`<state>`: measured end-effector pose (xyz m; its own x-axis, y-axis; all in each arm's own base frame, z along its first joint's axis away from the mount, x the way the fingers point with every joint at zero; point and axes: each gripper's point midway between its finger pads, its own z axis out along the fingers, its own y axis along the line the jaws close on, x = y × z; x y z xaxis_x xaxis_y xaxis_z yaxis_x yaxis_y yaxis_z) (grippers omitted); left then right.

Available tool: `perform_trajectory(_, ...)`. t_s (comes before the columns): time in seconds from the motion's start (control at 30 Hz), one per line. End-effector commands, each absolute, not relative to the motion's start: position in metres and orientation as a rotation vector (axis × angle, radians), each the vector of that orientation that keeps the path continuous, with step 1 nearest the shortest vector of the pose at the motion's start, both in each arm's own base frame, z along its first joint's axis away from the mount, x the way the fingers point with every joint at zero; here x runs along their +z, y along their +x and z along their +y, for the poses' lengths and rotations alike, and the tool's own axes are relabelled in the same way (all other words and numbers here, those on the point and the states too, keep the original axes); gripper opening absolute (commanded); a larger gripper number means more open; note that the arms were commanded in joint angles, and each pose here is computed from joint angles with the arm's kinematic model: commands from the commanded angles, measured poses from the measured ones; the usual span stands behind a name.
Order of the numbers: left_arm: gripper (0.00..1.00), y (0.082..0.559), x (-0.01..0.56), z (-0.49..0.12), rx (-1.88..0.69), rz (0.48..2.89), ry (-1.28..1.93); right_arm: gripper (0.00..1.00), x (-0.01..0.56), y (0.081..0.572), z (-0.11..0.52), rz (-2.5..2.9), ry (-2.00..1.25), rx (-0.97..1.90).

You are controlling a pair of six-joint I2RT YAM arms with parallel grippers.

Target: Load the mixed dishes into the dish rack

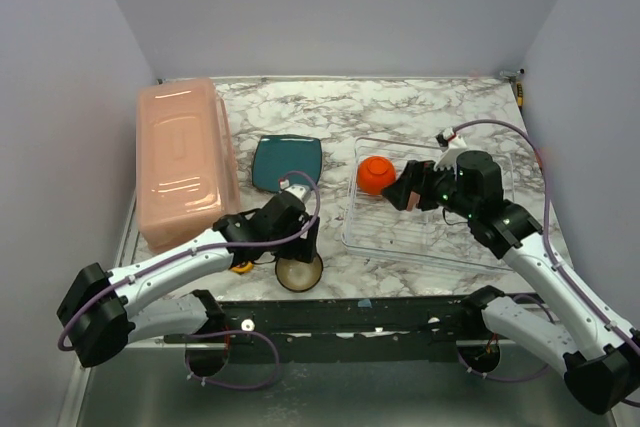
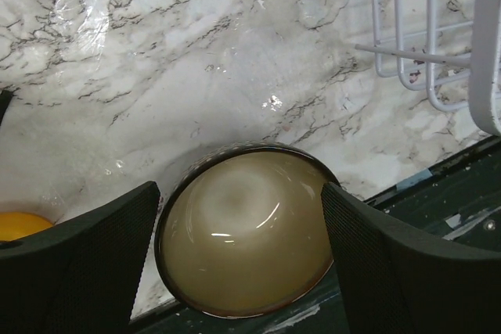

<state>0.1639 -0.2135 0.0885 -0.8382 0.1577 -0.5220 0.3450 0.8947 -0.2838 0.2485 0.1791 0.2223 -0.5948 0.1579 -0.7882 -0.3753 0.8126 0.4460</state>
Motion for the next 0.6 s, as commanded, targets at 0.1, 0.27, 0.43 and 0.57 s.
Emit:
perform_trajectory(0.1, 0.81, 0.164, 0.067, -0.196, -0.358, 2.558, 0.255, 1.00, 0.208, 0.239, 0.182, 2.116, -0.175, 0.779)
perform_trajectory(0.27, 0.76, 0.150, 0.059, -0.197, -0.362, 2.593, 0.257, 1.00, 0.207, 0.242, 0.182, 2.121, -0.182, 0.767)
perform_trajectory(0.43, 0.63, 0.134, 0.051, -0.205, -0.408, 2.666, 0.249, 1.00, 0.208, 0.243, 0.186, 2.120, -0.184, 0.789)
perform_trajectory(0.57, 0.49, 0.132, 0.043, -0.205, -0.374, 2.692, 0.239, 1.00, 0.202, 0.241, 0.187, 2.131, -0.177, 0.801)
